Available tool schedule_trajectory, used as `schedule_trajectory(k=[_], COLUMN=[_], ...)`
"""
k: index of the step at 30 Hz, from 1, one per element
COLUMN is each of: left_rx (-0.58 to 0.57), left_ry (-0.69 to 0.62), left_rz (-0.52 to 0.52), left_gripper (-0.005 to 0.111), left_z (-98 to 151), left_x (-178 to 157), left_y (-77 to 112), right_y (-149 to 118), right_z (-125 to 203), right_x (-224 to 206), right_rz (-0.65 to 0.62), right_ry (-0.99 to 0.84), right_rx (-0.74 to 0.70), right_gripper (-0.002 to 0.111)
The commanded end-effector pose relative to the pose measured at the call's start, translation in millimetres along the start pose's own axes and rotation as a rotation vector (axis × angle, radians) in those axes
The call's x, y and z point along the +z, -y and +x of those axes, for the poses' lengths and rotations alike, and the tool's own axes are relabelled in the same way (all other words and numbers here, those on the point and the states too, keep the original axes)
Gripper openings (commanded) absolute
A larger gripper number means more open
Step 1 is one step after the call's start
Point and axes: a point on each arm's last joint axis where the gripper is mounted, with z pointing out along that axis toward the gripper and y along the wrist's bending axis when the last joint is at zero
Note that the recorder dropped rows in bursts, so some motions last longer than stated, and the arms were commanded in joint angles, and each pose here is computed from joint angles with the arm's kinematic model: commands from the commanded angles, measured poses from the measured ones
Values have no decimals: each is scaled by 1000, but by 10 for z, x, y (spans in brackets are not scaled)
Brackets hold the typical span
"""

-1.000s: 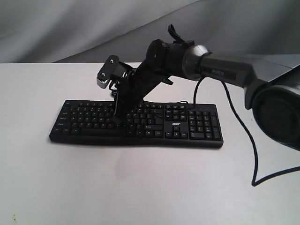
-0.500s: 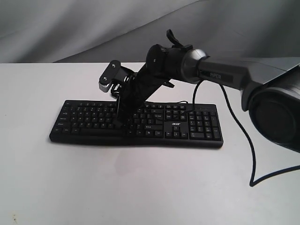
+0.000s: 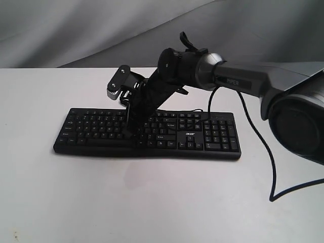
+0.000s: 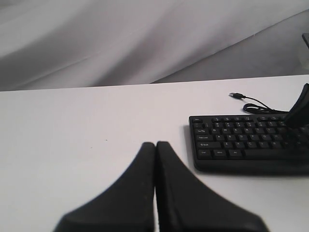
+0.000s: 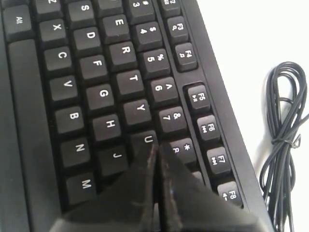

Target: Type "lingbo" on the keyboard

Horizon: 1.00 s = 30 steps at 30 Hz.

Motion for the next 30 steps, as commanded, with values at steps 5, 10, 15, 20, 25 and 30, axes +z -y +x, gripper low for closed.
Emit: schedule_trajectory(k=[5, 10, 15, 20, 25, 30], left_rx=[-6, -6, -6, -6, -6, -6], left_ry=[6, 6, 6, 6, 6, 6], left_rz=[1, 1, 1, 1, 1, 1], left_gripper=[1, 1, 1, 1, 1, 1], left_z=[8, 8, 8, 8, 8, 8], left_x=[1, 1, 1, 1, 1, 1], left_y=[2, 2, 2, 2, 2, 2], right_y=[21, 33, -24, -167, -300, -334], right_z=[29, 9, -101, -182, -221, -207], right_x=[65, 17, -98, -74, -46, -2], right_rz=[13, 22, 10, -28, -73, -81], right_ry=[-3, -1, 20, 24, 3, -12], right_rx=[0, -11, -18, -26, -47, -65], right_gripper=[0, 0, 0, 0, 0, 0])
